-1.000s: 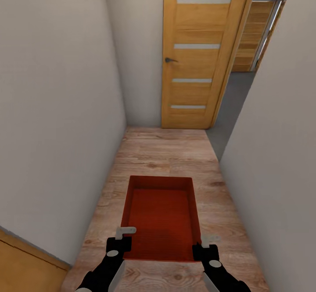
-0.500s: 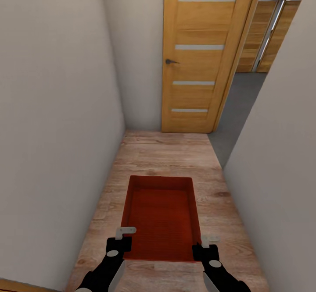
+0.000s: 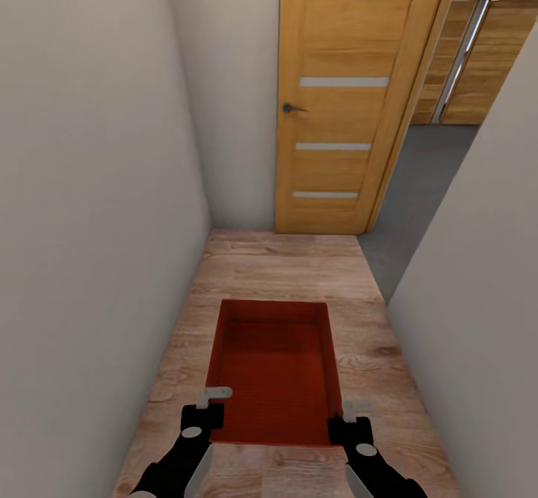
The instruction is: Move the two storage containers from the living room to the garage. In the garage, place one container on the floor and stack the other container on top of it (either order is fine).
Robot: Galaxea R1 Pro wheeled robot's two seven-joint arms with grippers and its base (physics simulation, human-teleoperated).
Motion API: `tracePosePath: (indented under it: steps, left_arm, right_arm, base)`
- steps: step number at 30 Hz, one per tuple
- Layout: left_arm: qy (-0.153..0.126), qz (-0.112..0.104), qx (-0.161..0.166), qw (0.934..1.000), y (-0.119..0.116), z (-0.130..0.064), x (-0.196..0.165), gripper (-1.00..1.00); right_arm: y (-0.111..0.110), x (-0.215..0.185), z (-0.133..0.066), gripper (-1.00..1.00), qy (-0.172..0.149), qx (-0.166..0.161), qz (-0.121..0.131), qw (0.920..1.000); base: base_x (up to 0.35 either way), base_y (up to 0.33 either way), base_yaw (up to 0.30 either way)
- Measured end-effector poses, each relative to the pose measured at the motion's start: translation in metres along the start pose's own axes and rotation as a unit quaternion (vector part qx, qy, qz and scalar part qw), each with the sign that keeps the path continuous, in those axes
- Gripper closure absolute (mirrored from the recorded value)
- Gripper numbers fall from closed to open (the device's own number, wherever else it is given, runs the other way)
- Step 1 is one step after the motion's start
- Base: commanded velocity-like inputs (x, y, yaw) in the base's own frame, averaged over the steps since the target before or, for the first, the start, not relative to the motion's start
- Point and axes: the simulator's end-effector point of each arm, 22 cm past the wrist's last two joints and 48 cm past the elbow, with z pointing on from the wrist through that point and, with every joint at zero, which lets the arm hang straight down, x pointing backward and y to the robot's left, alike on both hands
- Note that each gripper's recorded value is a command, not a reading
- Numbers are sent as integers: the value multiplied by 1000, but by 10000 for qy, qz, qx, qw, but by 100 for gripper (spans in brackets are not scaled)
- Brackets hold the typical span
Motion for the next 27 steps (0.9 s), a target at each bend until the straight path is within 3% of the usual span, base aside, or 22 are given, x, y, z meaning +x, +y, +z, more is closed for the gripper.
tracePosePath:
  steps: [27]
  left_arm:
    - [0, 4, 0, 10000, 0, 0, 0, 100]
  right_arm:
    - [0, 0, 0, 100, 0, -1, 2, 10000]
  base:
    - [334, 0, 0]
